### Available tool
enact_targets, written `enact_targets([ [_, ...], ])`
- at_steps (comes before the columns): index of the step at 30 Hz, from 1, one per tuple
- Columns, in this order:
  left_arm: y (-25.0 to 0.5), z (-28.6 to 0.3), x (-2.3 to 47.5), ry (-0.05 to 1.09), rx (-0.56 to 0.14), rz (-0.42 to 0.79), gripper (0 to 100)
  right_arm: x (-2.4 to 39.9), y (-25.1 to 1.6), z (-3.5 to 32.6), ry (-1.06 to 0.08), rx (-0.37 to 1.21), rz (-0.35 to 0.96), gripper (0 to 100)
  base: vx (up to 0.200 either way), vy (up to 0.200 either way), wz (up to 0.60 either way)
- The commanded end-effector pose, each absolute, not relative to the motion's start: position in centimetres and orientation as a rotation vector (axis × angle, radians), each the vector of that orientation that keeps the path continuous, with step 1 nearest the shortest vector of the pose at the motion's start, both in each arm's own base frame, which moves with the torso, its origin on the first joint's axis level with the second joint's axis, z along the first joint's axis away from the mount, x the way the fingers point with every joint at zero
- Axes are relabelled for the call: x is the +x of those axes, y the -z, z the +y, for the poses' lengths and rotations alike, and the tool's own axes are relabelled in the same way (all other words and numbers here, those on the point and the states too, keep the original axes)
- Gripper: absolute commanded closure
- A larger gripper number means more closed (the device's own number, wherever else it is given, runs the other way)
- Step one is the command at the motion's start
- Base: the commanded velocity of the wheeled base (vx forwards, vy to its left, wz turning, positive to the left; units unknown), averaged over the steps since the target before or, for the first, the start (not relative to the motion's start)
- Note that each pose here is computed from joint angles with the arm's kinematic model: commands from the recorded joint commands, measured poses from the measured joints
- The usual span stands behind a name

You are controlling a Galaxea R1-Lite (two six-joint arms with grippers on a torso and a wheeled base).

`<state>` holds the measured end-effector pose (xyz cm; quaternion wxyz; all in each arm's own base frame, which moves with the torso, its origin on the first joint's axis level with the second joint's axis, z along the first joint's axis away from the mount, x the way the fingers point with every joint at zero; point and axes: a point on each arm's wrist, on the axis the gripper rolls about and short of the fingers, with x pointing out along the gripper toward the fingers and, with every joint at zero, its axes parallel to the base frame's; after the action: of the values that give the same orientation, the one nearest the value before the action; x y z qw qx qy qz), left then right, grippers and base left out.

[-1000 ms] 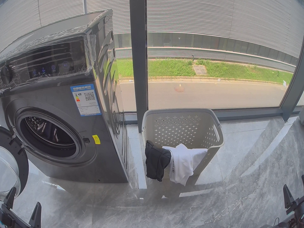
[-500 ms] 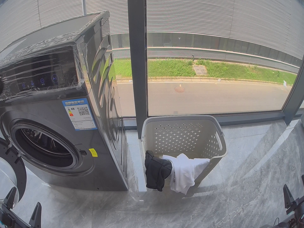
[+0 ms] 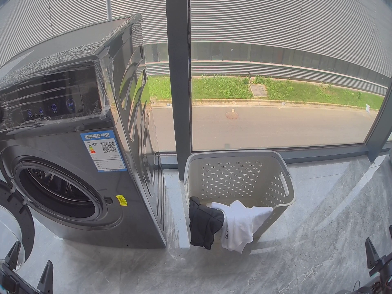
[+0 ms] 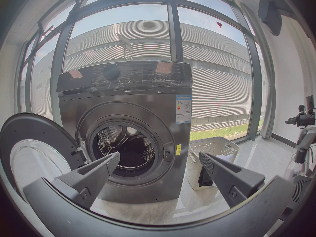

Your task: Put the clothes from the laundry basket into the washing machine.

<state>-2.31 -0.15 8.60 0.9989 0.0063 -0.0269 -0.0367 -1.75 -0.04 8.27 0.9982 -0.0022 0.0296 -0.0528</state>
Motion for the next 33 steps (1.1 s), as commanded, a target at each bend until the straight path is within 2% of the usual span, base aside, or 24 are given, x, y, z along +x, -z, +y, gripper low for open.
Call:
enact_targets([
  [1,-8.17,-0.15,-2.32,0.073,0.013,-0.056,0,-1.64,-7.78,-0.05,0.106,-0.005,0.079,0,0.200,0.200,0.00],
  [4,-8.17,-0.15,-2.32,0.073,0.013,-0.056,0,-1.64,-7.78,-0.05,0.106,-0.005,0.079,0,0.200,0.200,0.00],
  [7,-8.16,-0.15,-2.31,0.073,0.011,-0.057,0,-1.64,-7.78,-0.05,0.107,-0.005,0.079,0,0.200,0.000,0.00],
  [25,-8.17,-0.15,-2.33,0.075,0.014,-0.056,0,-1.64,-7.79,-0.05,0.107,-0.005,0.077,0,0.000,0.000,0.00],
  [33,-8.15,-0.16,-2.32,0.076,0.017,-0.054,0,-1.64,-7.79,-0.05,0.107,-0.005,0.077,0,0.200,0.000,0.00],
])
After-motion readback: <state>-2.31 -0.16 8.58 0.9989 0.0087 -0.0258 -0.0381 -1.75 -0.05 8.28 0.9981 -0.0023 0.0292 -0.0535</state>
